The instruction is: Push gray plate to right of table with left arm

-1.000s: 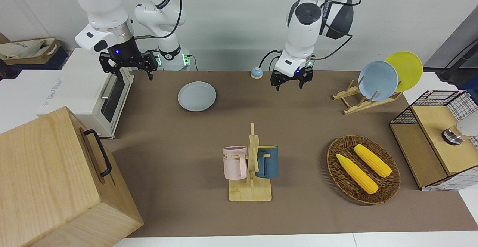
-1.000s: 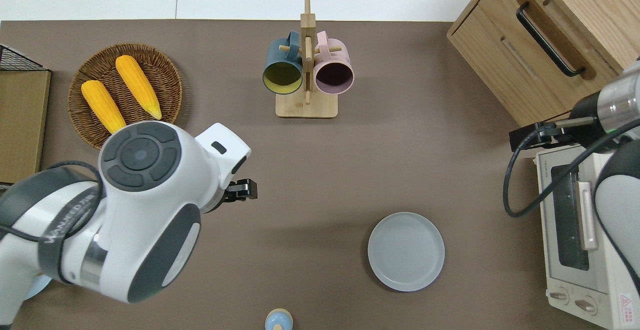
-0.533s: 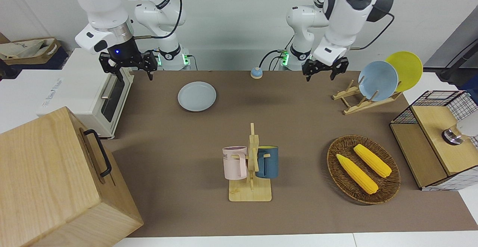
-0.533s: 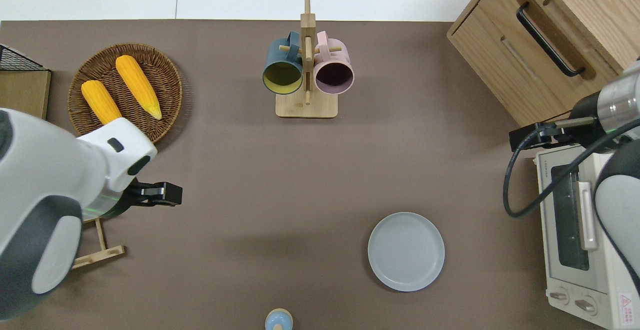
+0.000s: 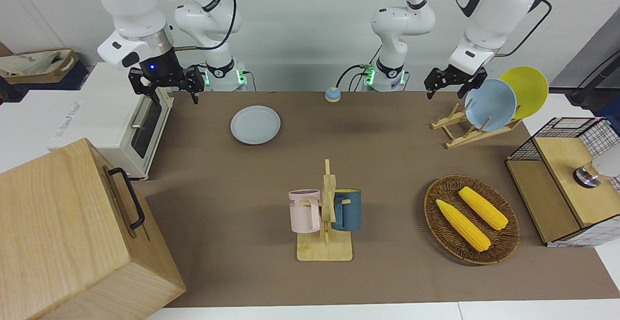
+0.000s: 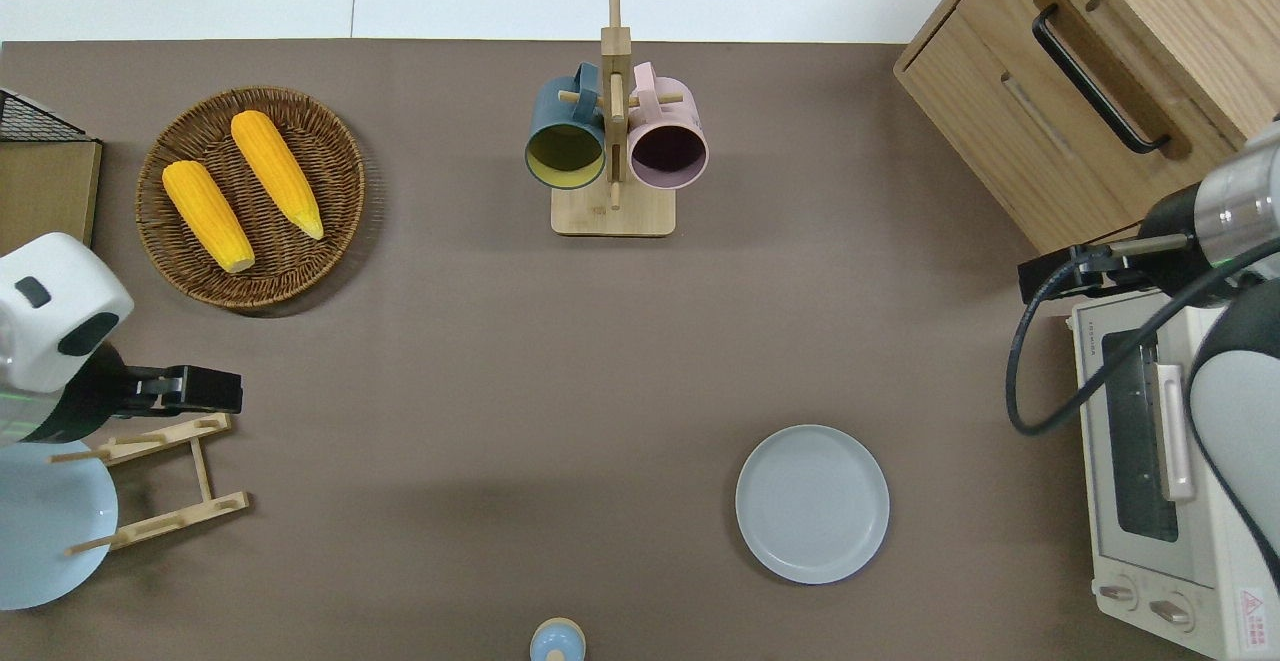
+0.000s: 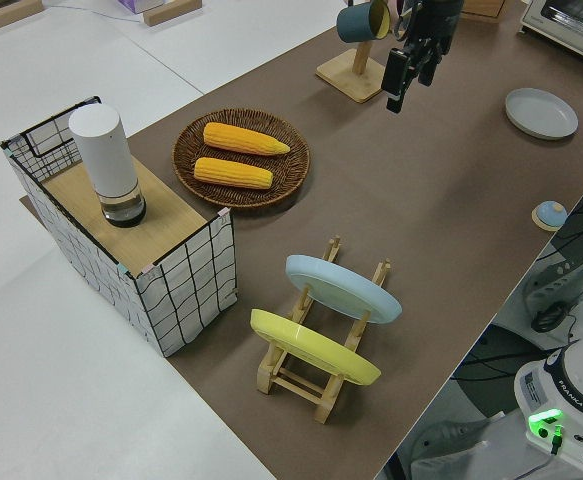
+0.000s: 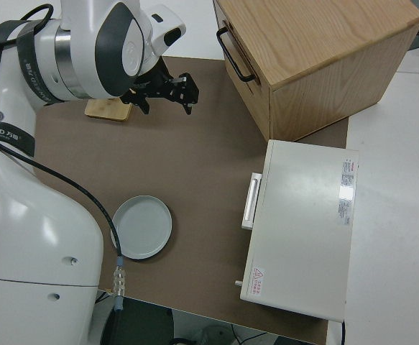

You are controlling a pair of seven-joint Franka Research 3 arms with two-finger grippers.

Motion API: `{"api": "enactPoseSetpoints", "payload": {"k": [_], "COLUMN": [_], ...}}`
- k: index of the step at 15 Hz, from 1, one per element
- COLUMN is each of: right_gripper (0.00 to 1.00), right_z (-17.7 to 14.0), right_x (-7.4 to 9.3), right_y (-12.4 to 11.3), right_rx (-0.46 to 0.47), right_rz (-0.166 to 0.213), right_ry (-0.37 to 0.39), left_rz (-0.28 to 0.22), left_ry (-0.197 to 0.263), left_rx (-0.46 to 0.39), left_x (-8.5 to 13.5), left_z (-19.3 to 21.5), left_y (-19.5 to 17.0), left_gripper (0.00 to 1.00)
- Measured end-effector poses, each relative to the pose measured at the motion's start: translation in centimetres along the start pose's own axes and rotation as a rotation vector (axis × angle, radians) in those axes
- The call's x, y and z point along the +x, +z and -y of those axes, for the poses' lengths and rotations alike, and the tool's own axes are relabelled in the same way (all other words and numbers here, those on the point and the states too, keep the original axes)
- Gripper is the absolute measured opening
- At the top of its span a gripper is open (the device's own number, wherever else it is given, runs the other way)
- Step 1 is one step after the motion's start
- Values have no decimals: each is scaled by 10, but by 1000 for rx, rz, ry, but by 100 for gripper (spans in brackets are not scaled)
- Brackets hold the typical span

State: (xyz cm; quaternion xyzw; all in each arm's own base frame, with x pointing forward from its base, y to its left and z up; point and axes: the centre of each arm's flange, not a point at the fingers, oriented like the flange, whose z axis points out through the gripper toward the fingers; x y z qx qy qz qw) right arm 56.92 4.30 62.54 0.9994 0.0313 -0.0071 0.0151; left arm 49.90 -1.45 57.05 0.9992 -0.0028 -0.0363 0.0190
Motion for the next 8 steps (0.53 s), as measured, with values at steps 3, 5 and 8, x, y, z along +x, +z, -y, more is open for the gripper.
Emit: {"api": "enactPoseSetpoints", "payload": {"k": [3,5,8], "right_gripper": [99,99,99], "right_z": [0,0,0], "right_x": [0,0,0], "right_y": [0,0,0], "right_rx": [0,0,0], "right_rz": [0,0,0], "right_ry": [0,0,0], "left_rz": [-20,-29,-51], "left_ry": [-5,4,13], "left_rx": [-25,-25,-25], "left_x": [-4,-5,-4], "left_z": [22,17,12], "left_y": [-9,-12,-22], "left_gripper": [100,100,100]}}
